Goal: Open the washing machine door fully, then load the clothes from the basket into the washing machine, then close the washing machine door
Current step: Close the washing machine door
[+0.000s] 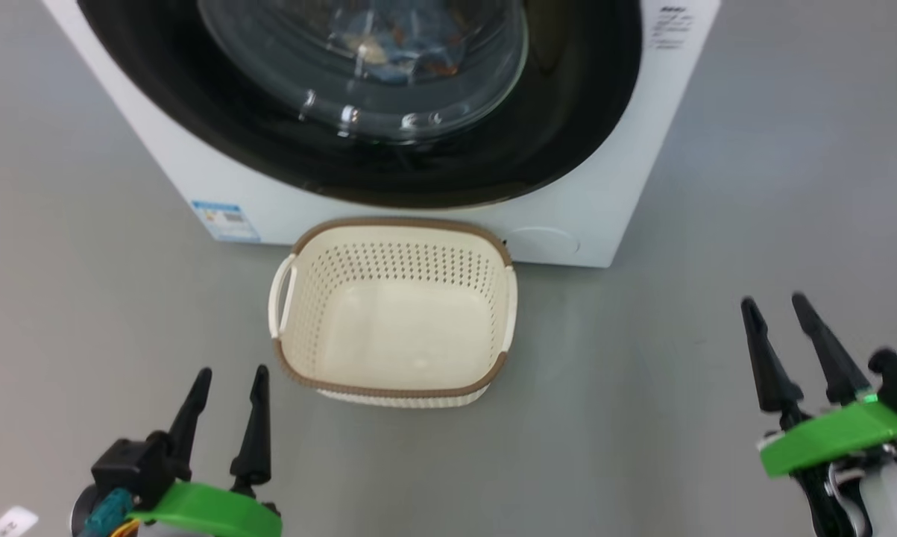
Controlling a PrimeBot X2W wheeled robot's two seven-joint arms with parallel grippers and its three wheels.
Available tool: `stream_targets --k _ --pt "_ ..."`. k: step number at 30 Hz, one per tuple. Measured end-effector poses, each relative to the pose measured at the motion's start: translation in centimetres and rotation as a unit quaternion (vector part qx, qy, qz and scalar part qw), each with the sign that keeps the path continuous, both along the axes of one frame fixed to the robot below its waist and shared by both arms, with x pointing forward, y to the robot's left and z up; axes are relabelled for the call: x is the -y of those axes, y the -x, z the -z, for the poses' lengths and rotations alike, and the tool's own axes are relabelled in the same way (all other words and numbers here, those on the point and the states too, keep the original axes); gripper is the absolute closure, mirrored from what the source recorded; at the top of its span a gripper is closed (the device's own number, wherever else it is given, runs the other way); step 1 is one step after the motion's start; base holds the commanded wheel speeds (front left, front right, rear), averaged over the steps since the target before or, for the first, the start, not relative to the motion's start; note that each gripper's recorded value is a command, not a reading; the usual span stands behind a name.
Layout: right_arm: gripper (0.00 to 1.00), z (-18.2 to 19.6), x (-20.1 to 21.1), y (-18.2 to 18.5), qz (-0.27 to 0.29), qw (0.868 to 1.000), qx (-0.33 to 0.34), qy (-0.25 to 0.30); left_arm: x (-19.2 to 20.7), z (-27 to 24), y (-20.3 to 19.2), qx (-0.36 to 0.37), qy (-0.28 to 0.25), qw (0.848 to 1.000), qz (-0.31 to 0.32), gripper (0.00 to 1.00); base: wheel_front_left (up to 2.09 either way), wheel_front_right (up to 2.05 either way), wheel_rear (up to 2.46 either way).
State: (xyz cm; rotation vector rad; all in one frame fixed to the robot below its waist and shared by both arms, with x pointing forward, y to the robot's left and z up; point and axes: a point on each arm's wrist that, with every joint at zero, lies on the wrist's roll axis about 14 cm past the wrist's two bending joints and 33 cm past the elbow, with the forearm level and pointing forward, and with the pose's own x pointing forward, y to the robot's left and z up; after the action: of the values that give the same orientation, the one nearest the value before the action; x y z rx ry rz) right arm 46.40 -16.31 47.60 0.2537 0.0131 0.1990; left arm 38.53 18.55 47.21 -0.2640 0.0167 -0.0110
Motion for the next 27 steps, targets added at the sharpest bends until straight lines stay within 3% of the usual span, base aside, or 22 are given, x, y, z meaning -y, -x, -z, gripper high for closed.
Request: stream_targets --k 11,27 --pt "0.0 -0.1 4.9 4.6 0.068 0.998 -0.009 0.004 1.4 -0.2 0.9 0.003 -0.004 1.0 0.029 0.0 0.0 0.0 0.0" --pt "0.0 -1.3 8.0 8.5 0.115 0.993 0.004 0.005 2.6 -0.9 1.8 0.013 -0.002 0.999 0.049 0.0 0.0 0.0 0.0"
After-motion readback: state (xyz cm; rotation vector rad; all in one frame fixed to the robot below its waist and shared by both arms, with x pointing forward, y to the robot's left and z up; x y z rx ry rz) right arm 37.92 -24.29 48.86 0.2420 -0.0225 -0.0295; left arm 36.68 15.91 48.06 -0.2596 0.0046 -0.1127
